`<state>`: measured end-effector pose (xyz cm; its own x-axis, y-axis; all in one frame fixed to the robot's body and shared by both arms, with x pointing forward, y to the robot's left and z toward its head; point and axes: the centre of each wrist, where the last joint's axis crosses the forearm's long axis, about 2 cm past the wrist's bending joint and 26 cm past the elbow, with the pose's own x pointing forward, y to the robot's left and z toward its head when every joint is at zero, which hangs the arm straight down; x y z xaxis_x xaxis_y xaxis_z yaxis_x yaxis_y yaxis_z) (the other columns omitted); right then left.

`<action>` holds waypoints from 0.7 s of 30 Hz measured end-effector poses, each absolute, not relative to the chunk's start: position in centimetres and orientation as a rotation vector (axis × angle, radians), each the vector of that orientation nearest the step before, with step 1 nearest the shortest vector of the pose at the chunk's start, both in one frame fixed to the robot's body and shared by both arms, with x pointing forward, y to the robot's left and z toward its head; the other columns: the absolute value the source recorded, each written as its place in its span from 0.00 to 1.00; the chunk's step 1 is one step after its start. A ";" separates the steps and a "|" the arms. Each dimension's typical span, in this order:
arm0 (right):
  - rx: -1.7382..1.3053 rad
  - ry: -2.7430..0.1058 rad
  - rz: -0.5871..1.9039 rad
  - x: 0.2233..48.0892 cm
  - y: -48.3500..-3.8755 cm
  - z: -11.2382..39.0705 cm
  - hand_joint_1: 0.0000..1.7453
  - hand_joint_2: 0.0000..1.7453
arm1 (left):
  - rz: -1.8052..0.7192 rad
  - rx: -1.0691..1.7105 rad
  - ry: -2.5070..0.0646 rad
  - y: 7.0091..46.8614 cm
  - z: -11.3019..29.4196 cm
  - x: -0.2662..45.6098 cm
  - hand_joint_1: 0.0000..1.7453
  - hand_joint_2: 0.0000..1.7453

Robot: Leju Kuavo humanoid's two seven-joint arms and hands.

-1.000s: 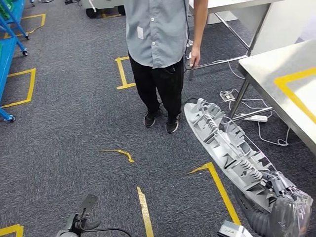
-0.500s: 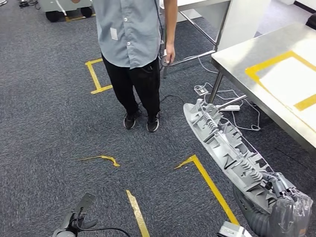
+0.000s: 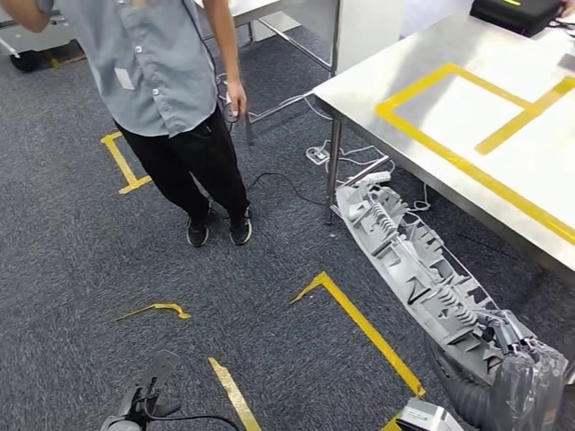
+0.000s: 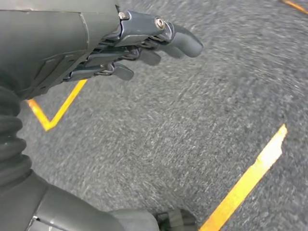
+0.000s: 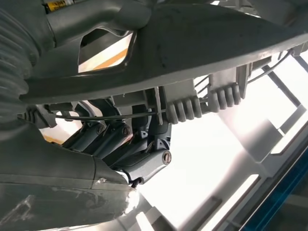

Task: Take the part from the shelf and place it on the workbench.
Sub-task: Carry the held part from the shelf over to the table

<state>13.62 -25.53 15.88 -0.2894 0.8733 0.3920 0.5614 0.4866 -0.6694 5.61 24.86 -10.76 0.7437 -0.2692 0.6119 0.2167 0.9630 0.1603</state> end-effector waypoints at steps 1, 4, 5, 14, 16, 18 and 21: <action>-1.182 -1.984 0.530 13.6 -25.5 15.9 1.00 1.00 | -0.267 0.080 -0.680 24.9 -10.8 5.5 0.00 1.00; -1.182 -1.983 0.530 13.6 -25.5 15.9 1.00 1.00 | -0.267 0.081 -0.678 25.0 -10.8 5.4 0.00 1.00; -1.182 -1.983 0.530 13.6 -25.5 15.9 1.00 1.00 | -0.267 0.082 -0.679 25.0 -10.8 5.4 0.00 1.00; -1.175 -1.988 0.528 13.7 -25.5 15.9 1.00 1.00 | -0.268 0.078 -0.683 25.0 -10.8 5.6 0.00 1.00; -1.171 -1.993 0.527 13.7 -25.4 15.9 1.00 1.00 | -0.268 0.079 -0.678 25.0 -10.8 5.3 0.00 1.00; -1.164 -1.992 0.524 13.7 -25.4 15.9 1.00 1.00 | -0.267 0.078 -0.677 25.0 -10.8 5.3 0.00 1.00; -1.160 -1.992 0.525 13.7 -25.4 15.8 1.00 1.00 | -0.267 0.078 -0.678 25.1 -10.8 5.4 0.00 1.00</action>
<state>13.74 -25.43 15.80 -0.3005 0.8640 0.4041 0.5523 0.5030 -0.6648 5.35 25.05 -10.82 0.7461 -0.2691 0.6090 0.2189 0.9630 0.1574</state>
